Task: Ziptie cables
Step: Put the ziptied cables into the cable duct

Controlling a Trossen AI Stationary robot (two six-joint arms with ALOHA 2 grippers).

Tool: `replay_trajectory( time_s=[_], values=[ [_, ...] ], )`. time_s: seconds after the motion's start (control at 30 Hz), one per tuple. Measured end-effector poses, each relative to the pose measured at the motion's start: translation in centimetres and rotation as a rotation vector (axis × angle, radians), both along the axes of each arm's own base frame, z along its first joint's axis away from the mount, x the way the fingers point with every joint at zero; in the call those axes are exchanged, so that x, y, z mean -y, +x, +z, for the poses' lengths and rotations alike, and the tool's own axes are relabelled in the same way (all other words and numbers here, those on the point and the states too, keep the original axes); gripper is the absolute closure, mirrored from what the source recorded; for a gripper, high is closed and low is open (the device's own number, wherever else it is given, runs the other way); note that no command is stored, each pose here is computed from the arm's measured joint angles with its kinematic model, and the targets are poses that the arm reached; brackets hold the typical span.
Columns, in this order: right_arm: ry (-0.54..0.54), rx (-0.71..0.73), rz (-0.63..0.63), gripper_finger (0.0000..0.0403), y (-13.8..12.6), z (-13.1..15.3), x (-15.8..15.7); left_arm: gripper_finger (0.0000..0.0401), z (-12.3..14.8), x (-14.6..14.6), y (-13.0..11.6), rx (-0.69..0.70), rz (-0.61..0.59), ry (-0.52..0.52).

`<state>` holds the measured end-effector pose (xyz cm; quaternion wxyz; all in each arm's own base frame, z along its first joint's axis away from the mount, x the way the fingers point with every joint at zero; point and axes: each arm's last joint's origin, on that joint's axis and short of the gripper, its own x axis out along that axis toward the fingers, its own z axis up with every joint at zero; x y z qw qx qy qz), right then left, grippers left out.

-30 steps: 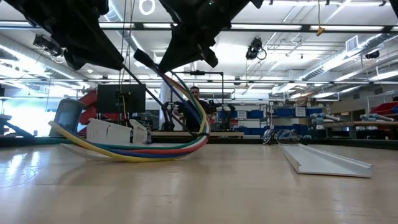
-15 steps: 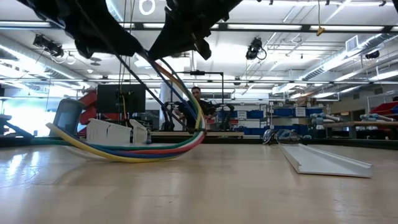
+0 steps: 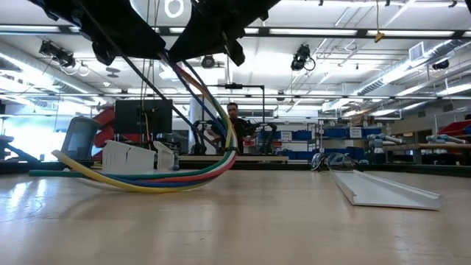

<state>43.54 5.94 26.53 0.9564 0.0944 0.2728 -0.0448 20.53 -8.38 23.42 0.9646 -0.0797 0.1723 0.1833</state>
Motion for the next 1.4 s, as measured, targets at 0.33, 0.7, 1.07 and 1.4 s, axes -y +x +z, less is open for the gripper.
replay_trajectory(
  time_s=[0.33,0.7,1.07,1.4],
  values=[
    [0.002,-0.003,0.006,0.0403,0.0,0.0,-0.1,0.0347,-0.1,0.0,0.0,-0.011,-0.004,0.007],
    [-0.003,-0.052,0.070,0.0384,-0.3,-0.4,-0.3,0.0349,0.1,0.2,0.1,0.001,-0.048,-0.026],
    [-0.055,-0.242,0.119,0.0299,-1.5,-1.8,-0.7,0.0356,0.2,0.3,0.1,-0.001,-0.066,-0.041],
    [-0.006,-0.274,0.179,0.0268,-1.8,-2.0,-1.0,0.0374,-0.8,0.1,-0.4,-0.082,-0.031,-0.084]
  ],
)
